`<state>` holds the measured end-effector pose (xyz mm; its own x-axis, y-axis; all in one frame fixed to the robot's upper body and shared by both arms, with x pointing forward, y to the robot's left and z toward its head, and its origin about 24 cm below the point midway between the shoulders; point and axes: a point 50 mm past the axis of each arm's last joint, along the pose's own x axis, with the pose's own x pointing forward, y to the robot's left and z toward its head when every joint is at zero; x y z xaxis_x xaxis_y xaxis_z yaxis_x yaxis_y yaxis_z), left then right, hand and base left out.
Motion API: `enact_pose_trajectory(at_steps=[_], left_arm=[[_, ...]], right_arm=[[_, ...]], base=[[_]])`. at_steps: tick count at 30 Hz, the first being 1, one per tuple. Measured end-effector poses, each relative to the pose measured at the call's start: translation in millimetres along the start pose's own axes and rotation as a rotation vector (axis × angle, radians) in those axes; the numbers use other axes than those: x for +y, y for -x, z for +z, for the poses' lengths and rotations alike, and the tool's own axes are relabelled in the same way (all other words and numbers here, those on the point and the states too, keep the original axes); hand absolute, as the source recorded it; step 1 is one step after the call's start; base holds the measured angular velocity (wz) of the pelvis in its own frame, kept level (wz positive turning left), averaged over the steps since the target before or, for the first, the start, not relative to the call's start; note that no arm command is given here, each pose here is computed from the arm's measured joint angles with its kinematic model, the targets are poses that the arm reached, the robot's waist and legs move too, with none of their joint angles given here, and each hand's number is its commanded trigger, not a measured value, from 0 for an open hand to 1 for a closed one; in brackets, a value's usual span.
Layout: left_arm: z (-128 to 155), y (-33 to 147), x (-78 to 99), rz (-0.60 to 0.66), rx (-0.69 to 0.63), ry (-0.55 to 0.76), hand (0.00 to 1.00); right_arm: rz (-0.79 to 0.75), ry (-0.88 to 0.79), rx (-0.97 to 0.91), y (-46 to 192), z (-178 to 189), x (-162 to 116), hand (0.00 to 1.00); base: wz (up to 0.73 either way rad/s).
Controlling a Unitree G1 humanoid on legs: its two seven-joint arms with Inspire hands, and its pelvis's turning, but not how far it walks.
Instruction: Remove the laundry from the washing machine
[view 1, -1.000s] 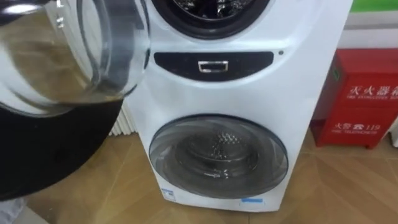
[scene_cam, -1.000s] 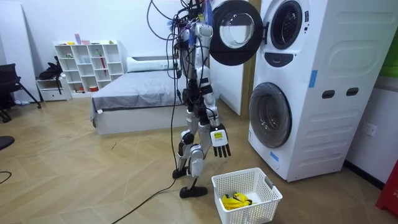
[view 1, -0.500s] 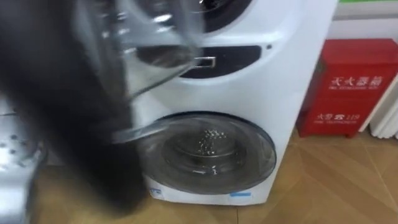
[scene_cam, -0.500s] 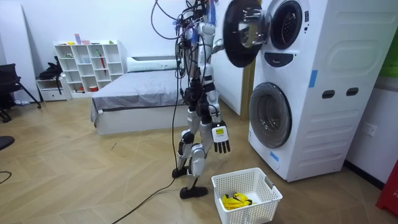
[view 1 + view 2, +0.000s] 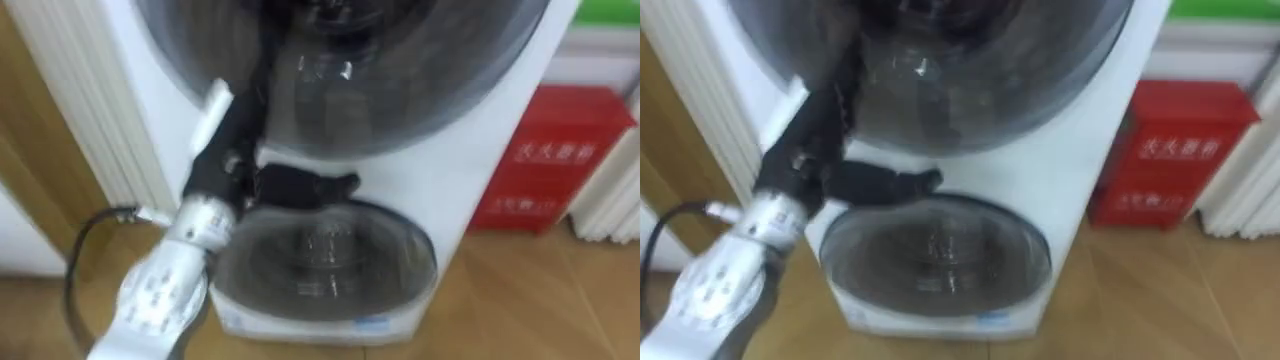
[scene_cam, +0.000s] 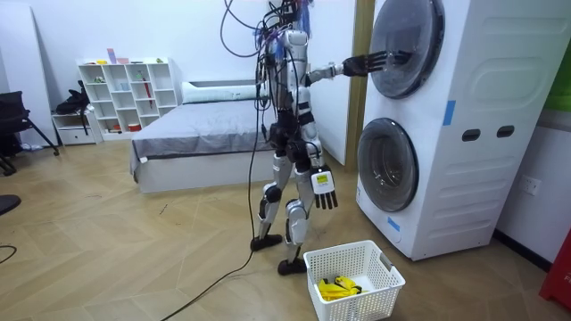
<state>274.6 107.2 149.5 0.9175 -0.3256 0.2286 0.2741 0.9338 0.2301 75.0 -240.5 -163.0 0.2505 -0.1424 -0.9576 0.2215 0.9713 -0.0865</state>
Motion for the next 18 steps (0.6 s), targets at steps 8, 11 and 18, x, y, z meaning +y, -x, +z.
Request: enact_pose_trajectory(at_steps=[8,11,18], left_arm=[[-55.9,16.4,-7.1,-0.036,0.233,0.023,0.0],[-111.2,44.4,-13.7,-0.052,0.484,-0.004,0.0],[-230.2,206.8,-13.2,0.014,1.234,0.007,0.0]], right_arm=[[0.009,-0.012,-0.007,0.1,0.3,3.1,0.0],[-0.004,-0.008,-0.008,0.1,0.3,3.4,0.0],[-0.006,-0.083,0.007,1.8,-16.1,6.5,0.0]], base=[[-0.17],[-0.05],[0.0]])
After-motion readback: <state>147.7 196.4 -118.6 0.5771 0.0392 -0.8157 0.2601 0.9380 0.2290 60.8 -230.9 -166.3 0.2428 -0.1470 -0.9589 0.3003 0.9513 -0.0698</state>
